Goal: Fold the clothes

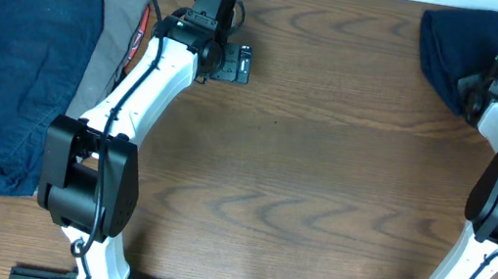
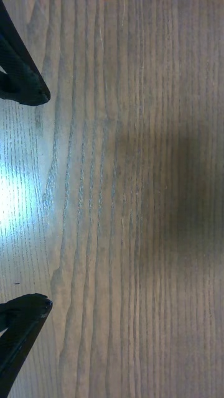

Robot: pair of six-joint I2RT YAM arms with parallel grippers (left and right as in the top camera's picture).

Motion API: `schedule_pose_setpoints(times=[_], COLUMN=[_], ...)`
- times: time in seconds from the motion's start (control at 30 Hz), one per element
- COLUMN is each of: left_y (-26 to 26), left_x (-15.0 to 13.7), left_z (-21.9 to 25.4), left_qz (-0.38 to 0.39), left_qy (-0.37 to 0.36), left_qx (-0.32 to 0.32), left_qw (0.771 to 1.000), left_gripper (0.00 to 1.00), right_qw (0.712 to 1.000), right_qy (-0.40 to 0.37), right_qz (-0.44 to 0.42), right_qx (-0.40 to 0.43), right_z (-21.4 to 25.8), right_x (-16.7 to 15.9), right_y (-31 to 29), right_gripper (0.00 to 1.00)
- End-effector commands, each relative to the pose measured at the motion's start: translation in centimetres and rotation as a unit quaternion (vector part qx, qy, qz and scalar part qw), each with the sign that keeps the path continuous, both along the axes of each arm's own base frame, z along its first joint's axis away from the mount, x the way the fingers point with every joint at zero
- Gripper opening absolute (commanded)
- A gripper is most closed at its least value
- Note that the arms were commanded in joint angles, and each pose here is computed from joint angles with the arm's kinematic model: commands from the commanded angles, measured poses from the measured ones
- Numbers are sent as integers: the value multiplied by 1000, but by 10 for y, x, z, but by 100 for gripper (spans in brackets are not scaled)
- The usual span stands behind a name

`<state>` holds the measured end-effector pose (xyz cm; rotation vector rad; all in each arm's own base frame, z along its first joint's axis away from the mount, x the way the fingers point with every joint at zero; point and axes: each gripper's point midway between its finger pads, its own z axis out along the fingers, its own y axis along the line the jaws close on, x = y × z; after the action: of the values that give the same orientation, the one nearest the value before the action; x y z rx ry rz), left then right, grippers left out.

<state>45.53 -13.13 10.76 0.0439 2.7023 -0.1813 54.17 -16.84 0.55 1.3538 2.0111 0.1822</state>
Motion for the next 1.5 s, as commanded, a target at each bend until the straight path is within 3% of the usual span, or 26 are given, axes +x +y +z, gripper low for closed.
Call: schedule_pose_setpoints(times=[0.0, 0.03, 0.23, 0.4, 0.67, 0.77, 0.9, 0.97, 1.03, 1.2, 1.47], left_y=[5, 5, 5, 5, 5, 5, 5, 5, 5, 5, 5], left_x=[0, -1, 0, 0, -1, -1, -1, -1, -1, -1, -1], left_z=[-3, -3, -3, -3, -3, -3, -3, -3, -3, -3, -3], left_qz=[6, 6, 6, 6, 6, 6, 6, 6, 6, 6, 6], left_qy=[1, 1, 1, 1, 2, 2, 2, 2, 2, 2, 2], left_qx=[6, 6, 6, 6, 6, 6, 6, 6, 6, 6, 6], left_qw=[1000, 1000, 1000, 1000, 1000, 1000, 1000, 1000, 1000, 1000, 1000], left_gripper=[98, 98, 98, 98, 98, 98, 98, 98, 98, 98, 98], right_qw=[999, 999, 998, 995, 981, 961, 890, 851, 836, 835, 833], right_qy=[32, 32, 30, 5, 15, 14, -36, -65, -70, -48, 8], right_qz=[37, 37, 53, 86, 146, 239, 433, 507, 535, 546, 552], right_qx=[9, 9, -9, -58, -127, -142, -136, -118, -101, -49, -35], right_z=[-27, -27, 4, 81, 189, 215, 244, 256, 263, 269, 253], right_x=[-5, -5, -8, -14, -70, -91, -115, -134, -151, -185, -208], right_y=[21, 21, 17, 16, 28, 54, 121, 155, 176, 212, 218], right_gripper=[82, 99, 99, 99, 99, 99, 99, 99, 99, 99, 99])
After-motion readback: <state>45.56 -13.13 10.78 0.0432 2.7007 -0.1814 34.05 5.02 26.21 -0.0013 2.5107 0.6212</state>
